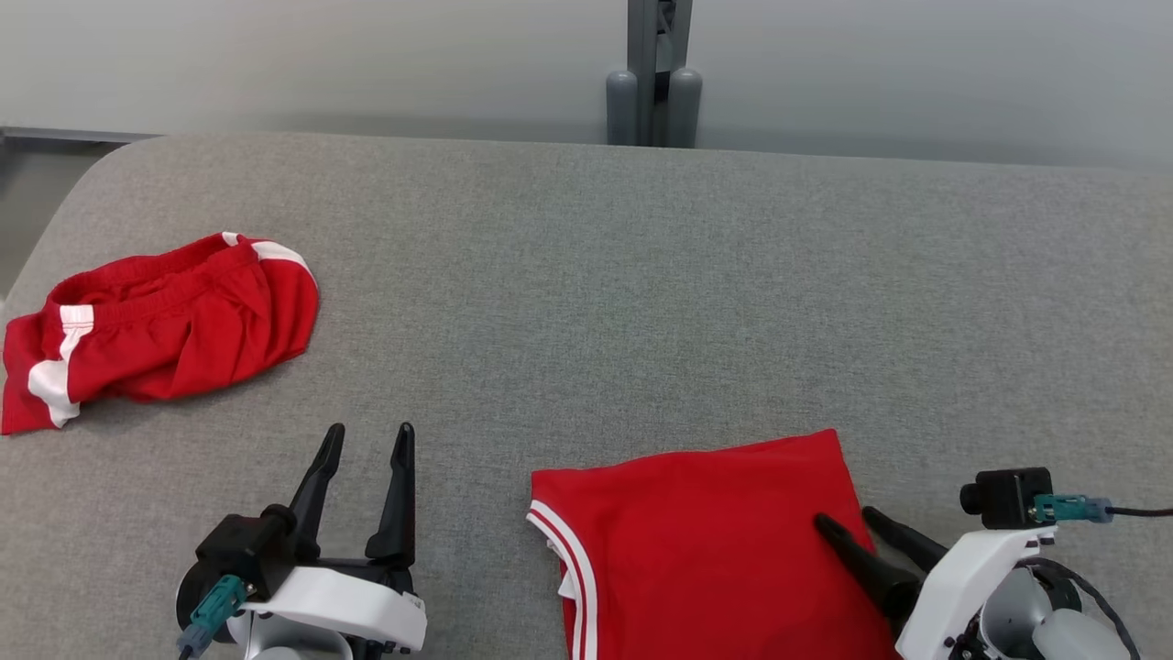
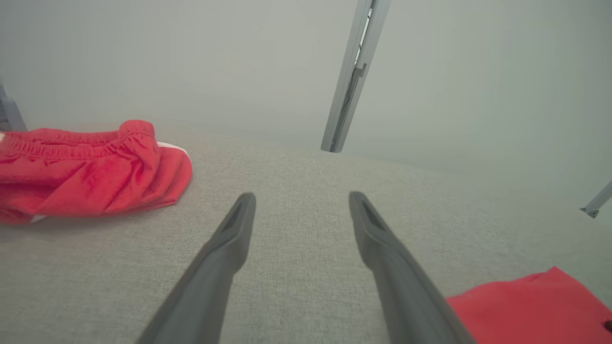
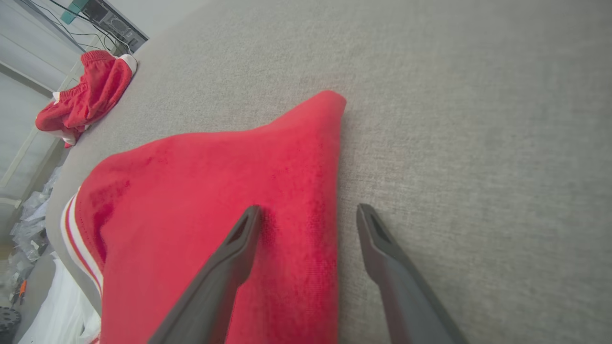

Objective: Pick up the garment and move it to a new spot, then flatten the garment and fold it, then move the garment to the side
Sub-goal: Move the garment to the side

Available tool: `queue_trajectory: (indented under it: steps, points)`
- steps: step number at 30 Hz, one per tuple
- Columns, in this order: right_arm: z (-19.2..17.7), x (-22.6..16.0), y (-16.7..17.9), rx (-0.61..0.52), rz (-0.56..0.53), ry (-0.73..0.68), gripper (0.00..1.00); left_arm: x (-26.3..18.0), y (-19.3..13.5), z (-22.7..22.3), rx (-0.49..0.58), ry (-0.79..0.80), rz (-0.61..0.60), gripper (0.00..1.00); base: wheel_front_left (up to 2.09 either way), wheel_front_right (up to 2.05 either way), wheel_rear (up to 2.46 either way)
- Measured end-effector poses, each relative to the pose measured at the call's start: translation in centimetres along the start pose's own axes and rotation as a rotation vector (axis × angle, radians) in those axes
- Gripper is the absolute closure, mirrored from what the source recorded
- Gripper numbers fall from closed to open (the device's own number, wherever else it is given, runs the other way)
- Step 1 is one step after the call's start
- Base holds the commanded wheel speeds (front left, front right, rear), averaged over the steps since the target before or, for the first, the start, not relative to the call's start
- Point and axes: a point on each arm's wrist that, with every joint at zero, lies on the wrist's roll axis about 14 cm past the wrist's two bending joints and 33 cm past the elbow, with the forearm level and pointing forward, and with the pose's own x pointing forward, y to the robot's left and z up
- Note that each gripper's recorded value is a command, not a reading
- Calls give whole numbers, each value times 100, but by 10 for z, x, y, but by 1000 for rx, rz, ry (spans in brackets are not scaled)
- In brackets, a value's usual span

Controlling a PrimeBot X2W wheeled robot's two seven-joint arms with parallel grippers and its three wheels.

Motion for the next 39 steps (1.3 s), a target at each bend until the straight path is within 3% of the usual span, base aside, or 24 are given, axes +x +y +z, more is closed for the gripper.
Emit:
queue_trajectory:
  steps: [9,10,11,12,13,14,23,31,34,39]
  points:
    - [-8,16,11,37,59,83,0,2,7,-3,-1,10,23,0,0,0,0]
    - [-9,17,12,33,62,89,15,2,8,-3,-1,11,25,0,0,0,0]
    - [-9,18,11,29,63,91,51,2,8,-4,-1,12,27,0,0,0,0]
    - [-9,19,11,30,63,93,63,3,8,-4,-1,12,28,0,0,0,0]
    - [-9,20,10,27,64,97,90,3,9,-4,0,14,29,0,0,0,0]
    - [-9,22,10,22,66,101,100,4,9,-5,0,17,29,0,0,0,0]
    - [17,24,-12,-54,35,54,100,22,-7,-13,17,35,-26,0,0,0,0]
    - [60,-6,-86,-223,-147,-2,100,52,-52,-23,9,45,-166,0,0,0,0]
    - [72,-10,-103,-241,-188,-15,100,61,-63,-29,17,52,-207,0,0,0,0]
    - [96,-31,-160,-312,-321,-17,100,84,-88,-48,20,76,-287,0,0,0,0]
